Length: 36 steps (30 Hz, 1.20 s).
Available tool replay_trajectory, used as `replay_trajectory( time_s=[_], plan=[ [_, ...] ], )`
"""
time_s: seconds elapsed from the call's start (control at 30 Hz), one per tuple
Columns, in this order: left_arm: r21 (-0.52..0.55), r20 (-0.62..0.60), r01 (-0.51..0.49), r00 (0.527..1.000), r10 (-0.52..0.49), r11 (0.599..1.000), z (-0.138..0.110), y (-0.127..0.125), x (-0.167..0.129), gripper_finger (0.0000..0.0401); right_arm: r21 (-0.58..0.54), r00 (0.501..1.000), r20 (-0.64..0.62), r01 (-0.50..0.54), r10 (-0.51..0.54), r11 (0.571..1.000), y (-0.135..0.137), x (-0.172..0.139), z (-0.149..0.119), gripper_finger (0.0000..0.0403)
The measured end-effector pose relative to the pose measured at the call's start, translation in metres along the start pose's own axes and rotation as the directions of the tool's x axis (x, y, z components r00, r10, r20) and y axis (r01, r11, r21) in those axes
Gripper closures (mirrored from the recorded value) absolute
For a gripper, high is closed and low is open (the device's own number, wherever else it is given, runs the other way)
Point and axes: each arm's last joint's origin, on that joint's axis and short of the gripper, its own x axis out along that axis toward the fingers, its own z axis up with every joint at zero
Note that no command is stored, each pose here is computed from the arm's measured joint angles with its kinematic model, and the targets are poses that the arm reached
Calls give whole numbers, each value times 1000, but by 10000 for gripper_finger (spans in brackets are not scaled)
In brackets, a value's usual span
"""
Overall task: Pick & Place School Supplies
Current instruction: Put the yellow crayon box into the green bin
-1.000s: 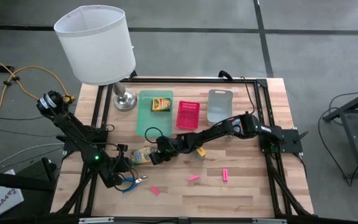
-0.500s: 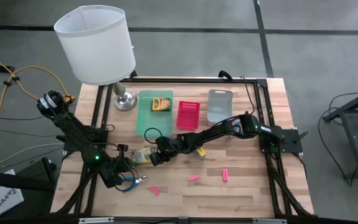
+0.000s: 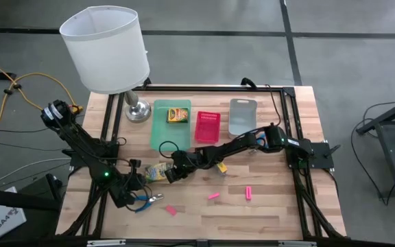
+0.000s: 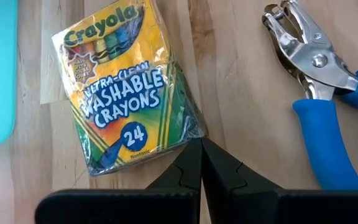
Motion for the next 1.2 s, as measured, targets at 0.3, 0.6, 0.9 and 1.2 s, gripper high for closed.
replay_trajectory(
  time_s=[0.3,0.6,0.9,1.2],
  plan=[
    [-23,-8,6,1000,-6,1000,-8,-2,0,400,7,1000,-18,-4,4,1000,-1,-1,3,400],
    [-19,-11,11,1000,-11,1000,-9,-3,-1,400,18,999,-49,-18,19,1000,-1,-1,3,382],
    [-20,-12,15,1000,-15,1000,-9,-3,-1,400,31,998,-52,-26,27,999,-1,-1,3,306],
    [-26,-19,23,1000,-23,999,-9,-4,-1,400,55,998,-54,-15,18,998,-2,-1,2,291]
  ],
)
